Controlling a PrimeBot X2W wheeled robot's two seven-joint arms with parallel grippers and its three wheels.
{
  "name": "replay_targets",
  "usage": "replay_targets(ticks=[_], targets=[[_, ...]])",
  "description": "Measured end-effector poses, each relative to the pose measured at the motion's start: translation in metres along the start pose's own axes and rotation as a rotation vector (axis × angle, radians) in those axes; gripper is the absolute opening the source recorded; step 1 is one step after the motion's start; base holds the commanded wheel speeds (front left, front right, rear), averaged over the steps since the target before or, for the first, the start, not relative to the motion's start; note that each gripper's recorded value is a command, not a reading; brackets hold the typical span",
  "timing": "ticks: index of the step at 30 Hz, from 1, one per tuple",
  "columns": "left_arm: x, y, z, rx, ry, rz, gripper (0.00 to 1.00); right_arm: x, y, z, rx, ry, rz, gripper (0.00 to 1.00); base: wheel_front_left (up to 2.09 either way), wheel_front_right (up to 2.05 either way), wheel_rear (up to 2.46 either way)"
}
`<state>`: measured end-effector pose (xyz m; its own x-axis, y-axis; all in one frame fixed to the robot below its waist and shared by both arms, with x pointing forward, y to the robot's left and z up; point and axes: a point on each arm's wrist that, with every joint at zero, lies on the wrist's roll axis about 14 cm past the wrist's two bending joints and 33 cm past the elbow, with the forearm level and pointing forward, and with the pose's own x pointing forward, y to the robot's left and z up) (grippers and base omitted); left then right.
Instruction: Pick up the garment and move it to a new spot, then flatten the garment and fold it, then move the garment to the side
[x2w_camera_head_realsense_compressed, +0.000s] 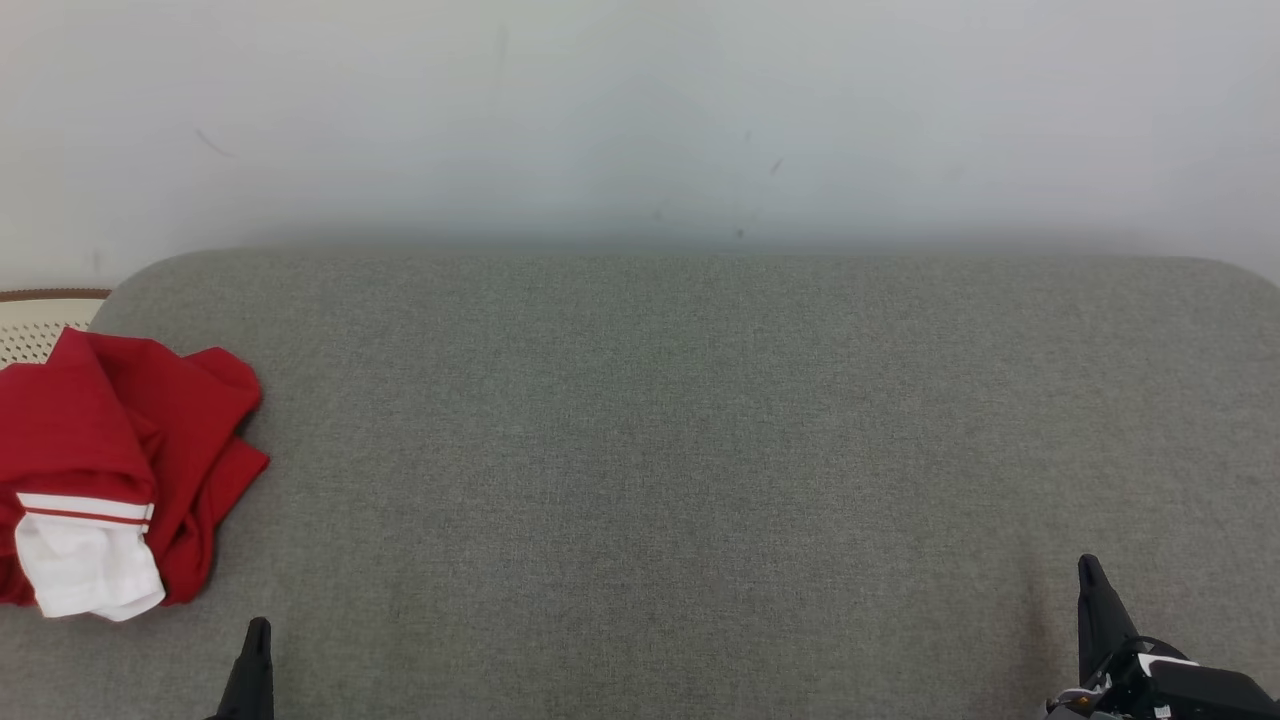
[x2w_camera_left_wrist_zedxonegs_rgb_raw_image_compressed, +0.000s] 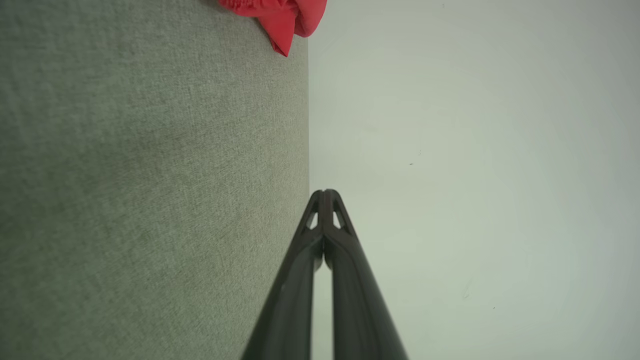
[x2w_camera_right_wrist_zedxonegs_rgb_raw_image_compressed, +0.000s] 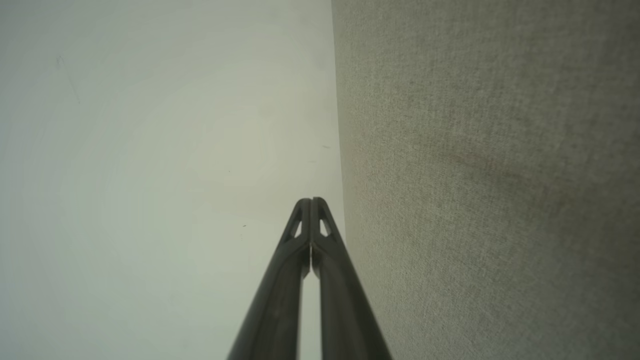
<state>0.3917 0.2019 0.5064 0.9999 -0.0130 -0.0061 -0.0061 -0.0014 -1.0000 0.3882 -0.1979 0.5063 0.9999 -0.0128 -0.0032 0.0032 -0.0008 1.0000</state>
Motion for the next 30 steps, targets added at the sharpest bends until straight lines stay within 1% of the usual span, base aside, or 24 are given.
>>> replay_targets(ticks=[30], targets=[[0.0000,-0.0001,0.0000,0.000,0.000,0.000,0.00,0.0000,0.0000,-0.0001,0.000,0.000,0.000,0.00,0.00,0.00,0.00]])
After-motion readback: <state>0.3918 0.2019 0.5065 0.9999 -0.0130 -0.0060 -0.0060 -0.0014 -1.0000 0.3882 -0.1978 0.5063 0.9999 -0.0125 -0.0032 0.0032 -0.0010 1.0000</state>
